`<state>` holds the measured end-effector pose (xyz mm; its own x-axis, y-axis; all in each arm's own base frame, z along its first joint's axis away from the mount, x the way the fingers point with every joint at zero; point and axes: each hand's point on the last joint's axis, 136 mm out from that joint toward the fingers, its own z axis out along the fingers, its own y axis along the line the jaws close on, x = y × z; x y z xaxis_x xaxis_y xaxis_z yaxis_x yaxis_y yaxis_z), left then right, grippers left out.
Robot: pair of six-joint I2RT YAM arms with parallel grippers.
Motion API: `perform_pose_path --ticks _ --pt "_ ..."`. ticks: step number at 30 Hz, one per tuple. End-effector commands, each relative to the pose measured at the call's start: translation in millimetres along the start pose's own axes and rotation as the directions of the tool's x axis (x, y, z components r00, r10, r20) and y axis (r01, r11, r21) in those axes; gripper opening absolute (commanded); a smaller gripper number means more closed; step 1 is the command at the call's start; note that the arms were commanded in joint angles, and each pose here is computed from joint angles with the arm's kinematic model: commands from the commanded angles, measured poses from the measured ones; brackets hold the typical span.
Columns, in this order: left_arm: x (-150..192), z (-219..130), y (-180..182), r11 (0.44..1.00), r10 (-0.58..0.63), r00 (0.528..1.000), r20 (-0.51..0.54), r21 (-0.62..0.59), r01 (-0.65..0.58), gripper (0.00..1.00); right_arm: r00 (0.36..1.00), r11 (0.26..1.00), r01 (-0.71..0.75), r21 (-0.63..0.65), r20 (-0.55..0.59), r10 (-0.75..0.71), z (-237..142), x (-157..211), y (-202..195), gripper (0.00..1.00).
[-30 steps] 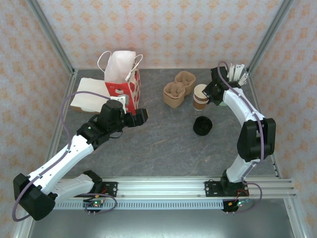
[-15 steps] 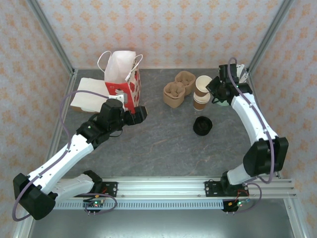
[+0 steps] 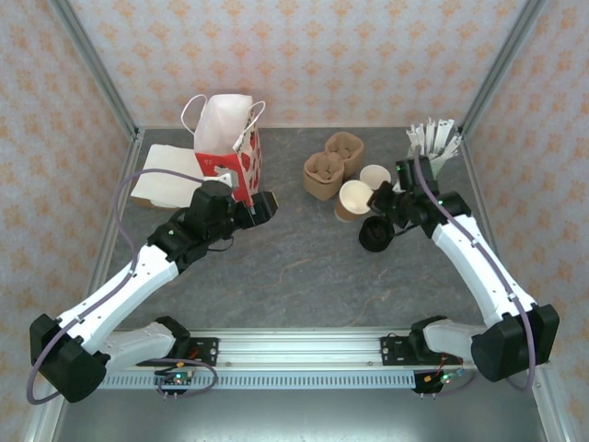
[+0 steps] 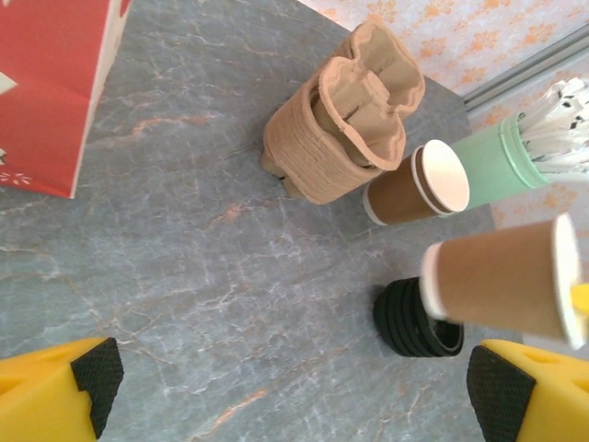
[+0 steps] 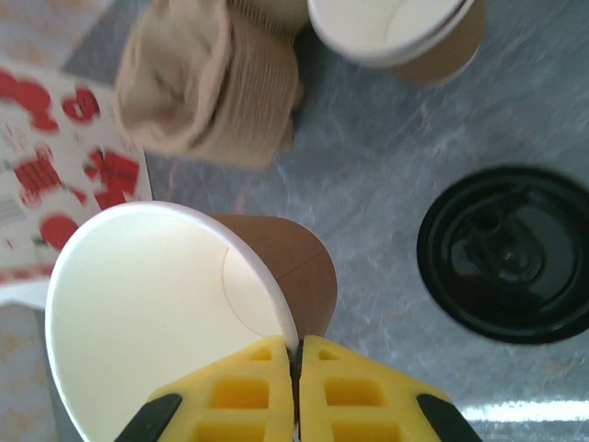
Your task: Pack the takeout coffee
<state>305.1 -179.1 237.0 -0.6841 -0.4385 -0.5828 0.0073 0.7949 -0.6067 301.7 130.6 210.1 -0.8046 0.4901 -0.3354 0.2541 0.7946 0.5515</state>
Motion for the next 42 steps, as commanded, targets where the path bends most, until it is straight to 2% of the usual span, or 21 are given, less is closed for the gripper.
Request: perform_pose_path --ticks 1,12,19,25,31,38,42 --pt "-0.4 1.6 -13.8 0.996 -0.056 0.998 0.006 0.064 0.056 0.98 0.997 0.997 0.067 0.026 -0.05 -0.065 9.9 25.8 -5.9 0.07" --pt "13.3 8.8 -14.2 0.994 -0.091 0.996 -0.024 0.059 0.092 0.96 0.952 0.961 0.258 0.102 -0.194 -0.235 60.8 76.2 -19.3 0.07" --pt "15.5 12.0 -18.5 0.995 -0.082 0.996 -0.027 0.051 0.083 0.96 0.936 0.938 0.314 0.148 -0.214 -0.279 77.0 83.1 -28.1 0.09" --pt "14.9 14.2 -21.5 0.997 -0.063 0.998 -0.031 0.041 0.064 0.96 0.937 0.935 0.317 0.159 -0.207 -0.282 78.4 82.3 -31.4 0.16" --pt "12.1 14.7 -27.8 0.998 -0.045 0.998 -0.037 0.048 0.046 0.98 0.94 0.928 0.329 0.176 -0.159 -0.303 61.7 67.7 -25.4 0.37" --pt "8.3 8.7 -35.6 0.997 -0.02 0.999 -0.027 0.076 0.022 1.0 0.949 0.93 0.315 0.189 -0.064 -0.309 23.2 35.3 -17.5 0.65" --pt "10.2 8.7 -39.1 0.996 -0.001 0.999 -0.035 0.088 0.004 1.0 0.955 0.935 0.289 0.207 0.006 -0.296 -0.6 15.3 -16.9 0.72"
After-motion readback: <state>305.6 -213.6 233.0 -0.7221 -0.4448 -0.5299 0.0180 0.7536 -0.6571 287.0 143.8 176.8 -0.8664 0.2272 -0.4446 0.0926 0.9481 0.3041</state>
